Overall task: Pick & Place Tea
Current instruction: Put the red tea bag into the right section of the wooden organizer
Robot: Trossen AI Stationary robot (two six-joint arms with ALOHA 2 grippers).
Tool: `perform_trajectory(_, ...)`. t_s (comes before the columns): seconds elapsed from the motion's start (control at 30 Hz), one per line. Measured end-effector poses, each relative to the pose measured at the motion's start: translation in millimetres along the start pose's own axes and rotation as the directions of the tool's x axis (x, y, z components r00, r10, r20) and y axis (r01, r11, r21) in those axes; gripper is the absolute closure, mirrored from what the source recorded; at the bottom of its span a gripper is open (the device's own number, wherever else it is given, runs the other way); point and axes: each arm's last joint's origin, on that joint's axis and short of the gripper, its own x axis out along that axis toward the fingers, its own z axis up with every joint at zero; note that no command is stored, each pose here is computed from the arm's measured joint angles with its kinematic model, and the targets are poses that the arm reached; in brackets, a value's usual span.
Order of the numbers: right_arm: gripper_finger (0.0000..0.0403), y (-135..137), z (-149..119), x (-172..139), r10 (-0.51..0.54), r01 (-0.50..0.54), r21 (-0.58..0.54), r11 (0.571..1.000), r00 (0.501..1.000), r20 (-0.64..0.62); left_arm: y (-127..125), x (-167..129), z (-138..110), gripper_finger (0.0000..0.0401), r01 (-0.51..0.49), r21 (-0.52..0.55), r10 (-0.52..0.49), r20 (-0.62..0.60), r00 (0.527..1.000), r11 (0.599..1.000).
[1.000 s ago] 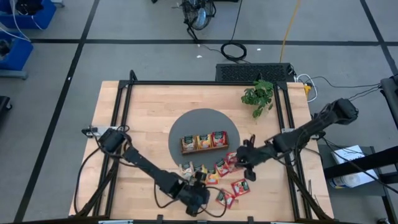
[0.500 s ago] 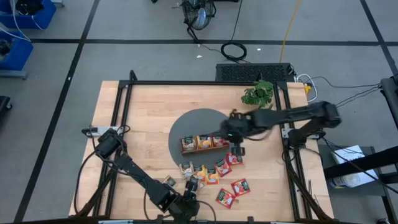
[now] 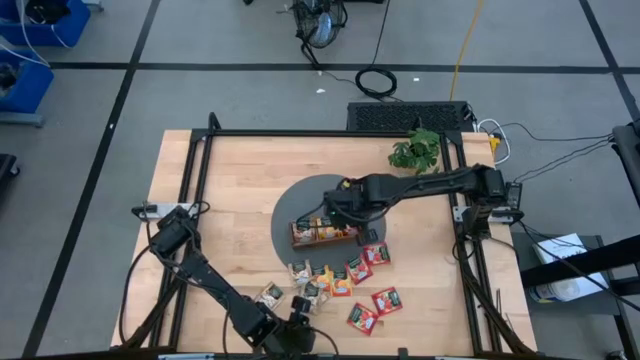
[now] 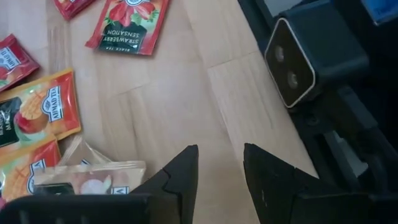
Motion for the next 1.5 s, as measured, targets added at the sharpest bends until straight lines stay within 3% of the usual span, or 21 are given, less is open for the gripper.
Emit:
perform_trajectory(0.37,0.0403,-4.4,1.4,2.9,-0.008,0.009,-0.009,1.0,0.999,0.033,-0.1,-0.7,0.0,0.0267,-0.027,-0.083,0.027,0.008,1.0,0.996)
perform_trajectory(0.83,0.0403,1.5,-15.2,49.9,0.024,-0.024,-0.004,1.0,1.0,0.006,-1.9,-1.6,-0.5,0.0267,-0.031,-0.071,0.032,0.01,0.999,0.997)
perform_trajectory(1.07,0.0402,3.7,-18.5,58.4,0.025,-0.025,0.005,1.0,1.0,0.005,-1.6,-1.6,-0.4,0.0267,-0.04,-0.071,0.041,0.013,0.999,0.997)
perform_trajectory(1.5,0.0307,2.9,-15.0,59.5,0.011,-0.014,0.076,0.997,0.999,0.045,-1.2,-1.7,-0.3,0.0267,-0.058,-0.051,0.059,0.019,0.998,0.997)
